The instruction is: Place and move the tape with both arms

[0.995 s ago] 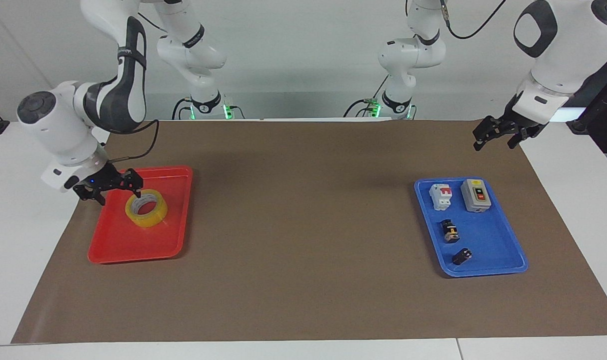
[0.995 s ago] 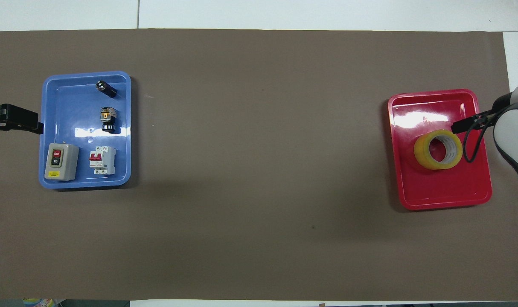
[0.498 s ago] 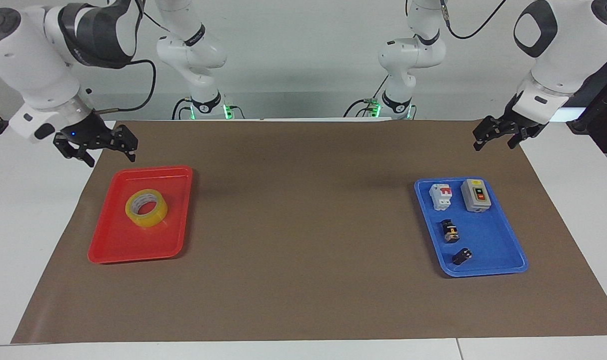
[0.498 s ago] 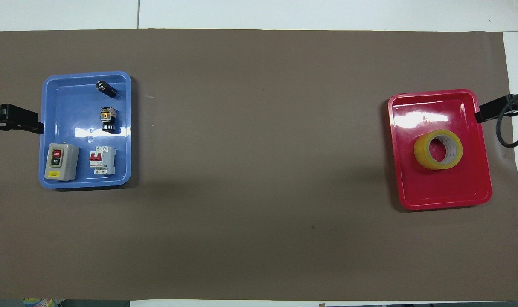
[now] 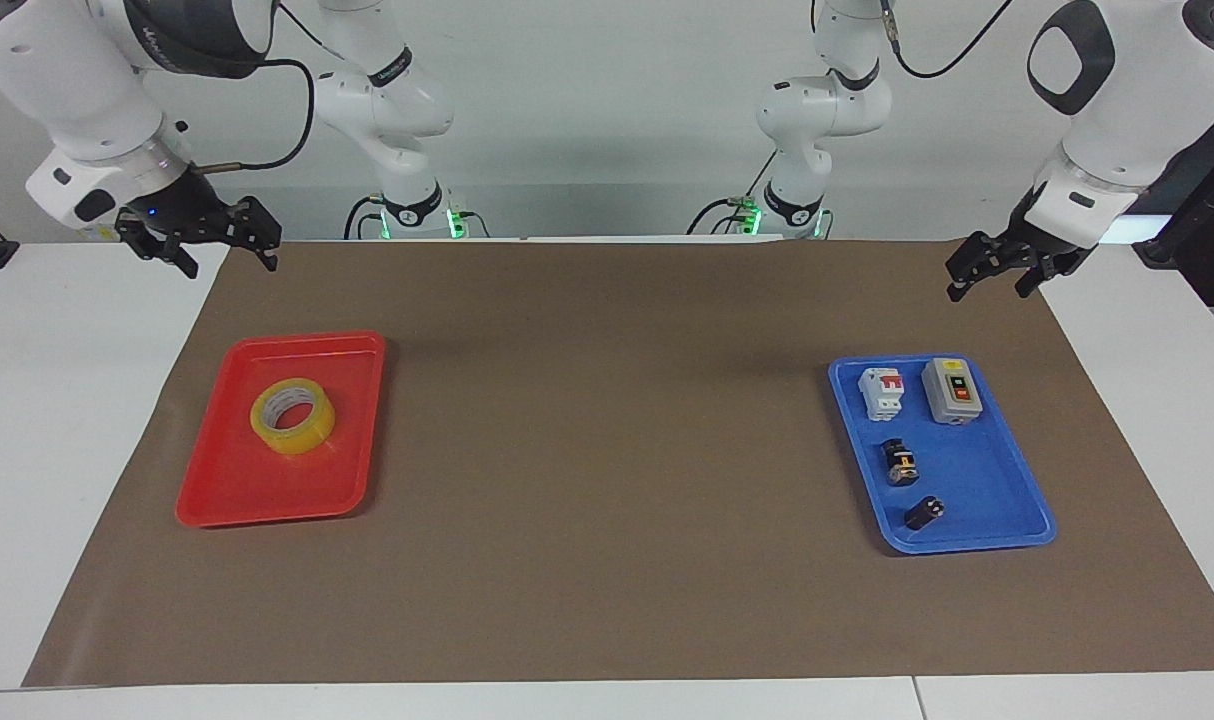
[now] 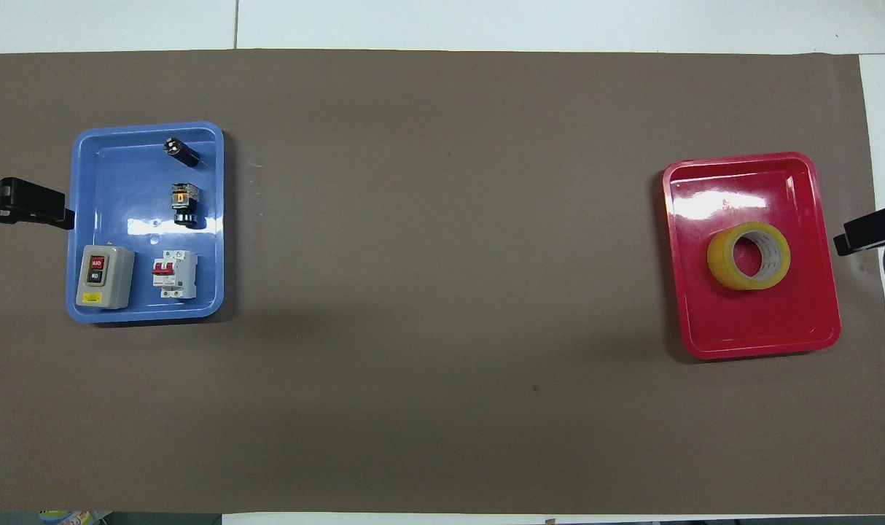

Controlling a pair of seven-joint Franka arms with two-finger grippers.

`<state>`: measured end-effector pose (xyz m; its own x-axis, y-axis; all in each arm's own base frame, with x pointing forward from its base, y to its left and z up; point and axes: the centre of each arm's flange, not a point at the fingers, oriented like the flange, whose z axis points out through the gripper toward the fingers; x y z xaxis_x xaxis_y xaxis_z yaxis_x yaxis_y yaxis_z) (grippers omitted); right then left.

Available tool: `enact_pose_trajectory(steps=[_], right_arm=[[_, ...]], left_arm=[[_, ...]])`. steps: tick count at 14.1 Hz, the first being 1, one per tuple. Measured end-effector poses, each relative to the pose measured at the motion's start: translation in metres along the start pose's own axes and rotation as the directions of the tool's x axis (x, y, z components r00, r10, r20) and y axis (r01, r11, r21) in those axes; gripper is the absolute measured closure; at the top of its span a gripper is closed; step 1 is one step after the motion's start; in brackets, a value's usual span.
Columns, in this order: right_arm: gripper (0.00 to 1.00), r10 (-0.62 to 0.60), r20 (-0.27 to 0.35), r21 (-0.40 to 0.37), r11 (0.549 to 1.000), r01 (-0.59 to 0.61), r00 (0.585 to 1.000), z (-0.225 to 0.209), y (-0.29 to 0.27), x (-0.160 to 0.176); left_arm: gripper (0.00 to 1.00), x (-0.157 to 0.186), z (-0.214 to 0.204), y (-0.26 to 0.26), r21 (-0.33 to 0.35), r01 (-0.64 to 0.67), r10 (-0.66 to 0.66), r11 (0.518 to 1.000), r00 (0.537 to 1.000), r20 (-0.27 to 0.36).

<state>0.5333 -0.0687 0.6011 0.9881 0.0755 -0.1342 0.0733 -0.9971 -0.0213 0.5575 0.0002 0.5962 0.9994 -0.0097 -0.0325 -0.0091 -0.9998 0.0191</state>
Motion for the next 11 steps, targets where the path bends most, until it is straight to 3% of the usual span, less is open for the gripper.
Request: enact_pose_trajectory(steps=[6, 11], right_arm=[[0.00, 0.005, 0.010, -0.004, 1.000, -0.005, 1.000, 0.002, -0.020, -0.002], [0.00, 0.024, -0.077, -0.017, 1.000, -0.025, 0.997, -0.012, -0.018, 0.006]], left_arm=[[0.00, 0.000, 0.000, 0.000, 0.000, 0.000, 0.000, 1.000, 1.000, 0.000], [0.00, 0.000, 0.000, 0.000, 0.000, 0.000, 0.000, 1.000, 1.000, 0.000]])
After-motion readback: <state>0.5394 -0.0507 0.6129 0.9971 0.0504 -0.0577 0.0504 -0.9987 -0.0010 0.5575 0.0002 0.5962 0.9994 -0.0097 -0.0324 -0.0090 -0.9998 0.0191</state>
